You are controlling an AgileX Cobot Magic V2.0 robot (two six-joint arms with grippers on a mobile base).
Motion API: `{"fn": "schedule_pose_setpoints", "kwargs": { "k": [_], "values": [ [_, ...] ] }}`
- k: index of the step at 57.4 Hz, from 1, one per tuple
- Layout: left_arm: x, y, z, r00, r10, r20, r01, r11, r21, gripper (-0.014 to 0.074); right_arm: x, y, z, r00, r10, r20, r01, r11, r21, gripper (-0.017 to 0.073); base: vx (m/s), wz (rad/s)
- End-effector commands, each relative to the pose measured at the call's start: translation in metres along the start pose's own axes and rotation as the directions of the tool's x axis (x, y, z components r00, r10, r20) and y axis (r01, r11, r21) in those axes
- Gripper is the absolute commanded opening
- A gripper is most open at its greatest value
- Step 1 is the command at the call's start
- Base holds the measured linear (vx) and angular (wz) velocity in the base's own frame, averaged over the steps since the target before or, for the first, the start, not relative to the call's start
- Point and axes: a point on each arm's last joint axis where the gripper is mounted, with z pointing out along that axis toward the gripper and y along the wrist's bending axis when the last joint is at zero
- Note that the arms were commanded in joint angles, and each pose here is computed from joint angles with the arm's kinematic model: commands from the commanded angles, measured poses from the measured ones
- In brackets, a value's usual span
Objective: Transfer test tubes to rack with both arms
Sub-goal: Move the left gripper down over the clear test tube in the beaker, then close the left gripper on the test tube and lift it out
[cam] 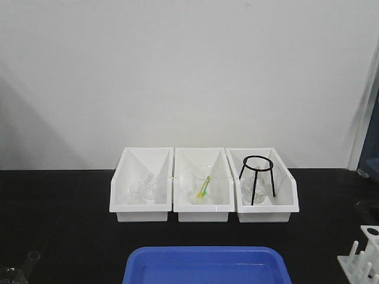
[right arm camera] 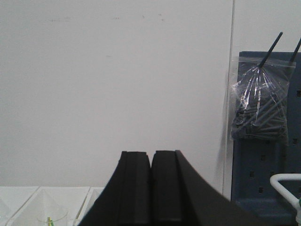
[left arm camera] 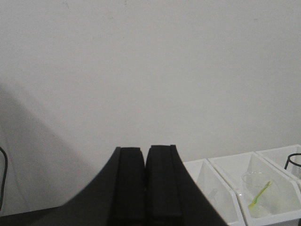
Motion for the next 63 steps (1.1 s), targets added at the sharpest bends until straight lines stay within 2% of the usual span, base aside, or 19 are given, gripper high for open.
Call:
{"fn": "schedule_pose_setpoints", "kwargs": {
  "k": [1, 8, 15, 19, 23, 26, 29, 32, 38, 39, 44, 49, 55, 63],
  "values": [
    [-0.019, 0.002, -0.001, 0.994, -0.002, 0.107, 0.004, 1.000, -0.019, 0.0206, -0.017, 0.000, 0.002, 0.995, -0.001, 0.101, 0.001, 1.000, 0.002, 0.0159, 0.00, 0.00],
    [-0.018, 0.002, -0.001, 0.995, -0.002, 0.104, 0.004, 1.000, -0.018, 0.0346, -0.017, 0.000, 0.002, 0.995, -0.001, 0.101, 0.001, 1.000, 0.002, 0.0310, 0.00, 0.00],
    [-0.017, 0.001, -0.001, 0.996, -0.004, 0.087, 0.005, 1.000, -0.013, 0.0460, -0.018, 0.000, 0.002, 0.994, -0.001, 0.106, 0.001, 1.000, 0.003, 0.0500, 0.00, 0.00],
    [-0.017, 0.001, -0.001, 0.996, -0.016, 0.087, 0.017, 1.000, -0.012, 0.0489, -0.018, 0.000, 0.002, 0.994, -0.002, 0.108, 0.002, 1.000, 0.003, 0.0575, 0.00, 0.00],
    [-0.017, 0.001, -0.001, 0.994, -0.067, 0.090, 0.068, 0.998, -0.008, 0.0503, -0.018, 0.000, 0.002, 0.994, -0.002, 0.109, 0.002, 1.000, 0.003, 0.0630, 0.00, 0.00],
    [-0.017, 0.001, -0.001, 0.991, -0.097, 0.092, 0.098, 0.995, -0.006, 0.0503, -0.018, 0.000, 0.002, 0.994, -0.002, 0.113, 0.002, 1.000, 0.003, 0.0646, 0.00, 0.00],
    [-0.017, 0.001, -0.001, 0.992, -0.094, 0.087, 0.094, 0.996, -0.005, 0.0503, -0.018, 0.000, 0.002, 0.993, -0.002, 0.116, 0.002, 1.000, 0.003, 0.0650, 0.00, 0.00],
    [-0.016, 0.001, -0.001, 0.995, -0.063, 0.081, 0.064, 0.998, -0.007, 0.0503, -0.018, 0.000, 0.002, 0.993, -0.002, 0.116, 0.002, 1.000, 0.003, 0.0645, 0.00, 0.00],
    [-0.005, 0.000, 0.009, 0.996, 0.087, -0.012, -0.087, 0.996, 0.003, 0.0503, -0.018, 0.000, 0.002, 0.993, -0.002, 0.116, 0.002, 1.000, 0.003, 0.0622, 0.00, 0.00],
    [-0.001, 0.000, 0.011, 0.992, 0.124, -0.038, -0.123, 0.992, 0.010, 0.0503, -0.018, 0.000, 0.002, 0.993, -0.002, 0.116, 0.002, 1.000, 0.003, 0.0617, 0.00, 0.00],
    [0.016, -0.003, 0.021, 0.964, 0.234, -0.128, -0.228, 0.972, 0.054, 0.0503, -0.018, 0.000, 0.002, 0.993, -0.002, 0.115, 0.002, 1.000, 0.003, 0.0585, 0.00, 0.00],
    [0.040, -0.009, 0.029, 0.924, 0.328, -0.195, -0.307, 0.943, 0.130, 0.0503, -0.018, 0.000, 0.002, 0.993, -0.002, 0.114, 0.002, 1.000, 0.003, 0.0552, 0.00, 0.00],
    [0.075, -0.021, 0.037, 0.871, 0.414, -0.266, -0.355, 0.903, 0.242, 0.0503, -0.018, 0.000, 0.002, 0.994, -0.004, 0.112, 0.004, 1.000, 0.003, 0.0517, 0.00, 0.00],
    [0.115, -0.027, 0.036, 0.830, 0.434, -0.350, -0.338, 0.891, 0.304, 0.0503, -0.018, 0.000, 0.002, 0.994, -0.015, 0.109, 0.015, 1.000, 0.004, 0.0480, 0.00, 0.00]
  ]
}}
